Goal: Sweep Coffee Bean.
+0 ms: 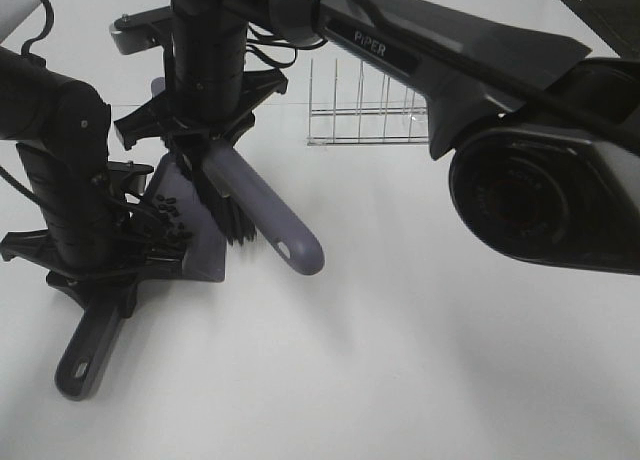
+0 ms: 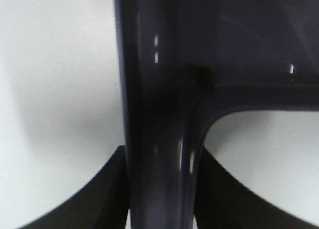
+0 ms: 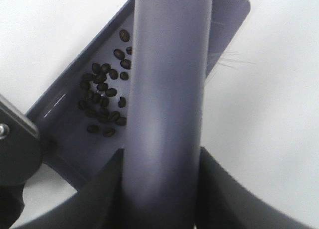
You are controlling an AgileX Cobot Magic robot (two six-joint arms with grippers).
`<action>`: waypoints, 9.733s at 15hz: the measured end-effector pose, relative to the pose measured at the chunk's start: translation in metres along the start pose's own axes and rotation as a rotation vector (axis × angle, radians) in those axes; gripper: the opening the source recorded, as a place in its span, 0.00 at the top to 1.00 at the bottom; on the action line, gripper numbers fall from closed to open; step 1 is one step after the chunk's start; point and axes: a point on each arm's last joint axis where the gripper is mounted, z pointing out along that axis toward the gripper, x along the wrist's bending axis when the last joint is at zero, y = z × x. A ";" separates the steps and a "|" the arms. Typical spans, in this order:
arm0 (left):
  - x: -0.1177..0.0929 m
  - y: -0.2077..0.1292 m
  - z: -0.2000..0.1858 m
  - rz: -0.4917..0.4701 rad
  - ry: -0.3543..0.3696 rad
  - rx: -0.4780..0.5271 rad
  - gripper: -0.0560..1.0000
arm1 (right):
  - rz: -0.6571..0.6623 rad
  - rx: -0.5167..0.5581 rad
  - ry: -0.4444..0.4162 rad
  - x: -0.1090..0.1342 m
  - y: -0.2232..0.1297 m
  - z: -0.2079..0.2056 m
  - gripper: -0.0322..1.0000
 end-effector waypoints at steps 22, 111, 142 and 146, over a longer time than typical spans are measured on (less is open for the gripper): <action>0.000 0.000 0.000 -0.001 0.000 0.000 0.64 | 0.510 0.265 -0.269 -0.285 -0.141 -0.095 0.70; 0.045 -0.123 -0.214 0.051 -0.037 -0.362 0.30 | 0.606 0.199 -0.139 -0.229 -0.203 -0.177 0.33; 0.121 -0.330 -0.156 0.416 -0.286 -1.080 0.29 | 0.283 -0.696 -0.219 -0.071 -0.465 -0.274 0.33; 0.121 -0.330 -0.156 0.417 -0.285 -1.081 0.29 | 0.290 -0.697 -0.217 -0.071 -0.465 -0.274 0.33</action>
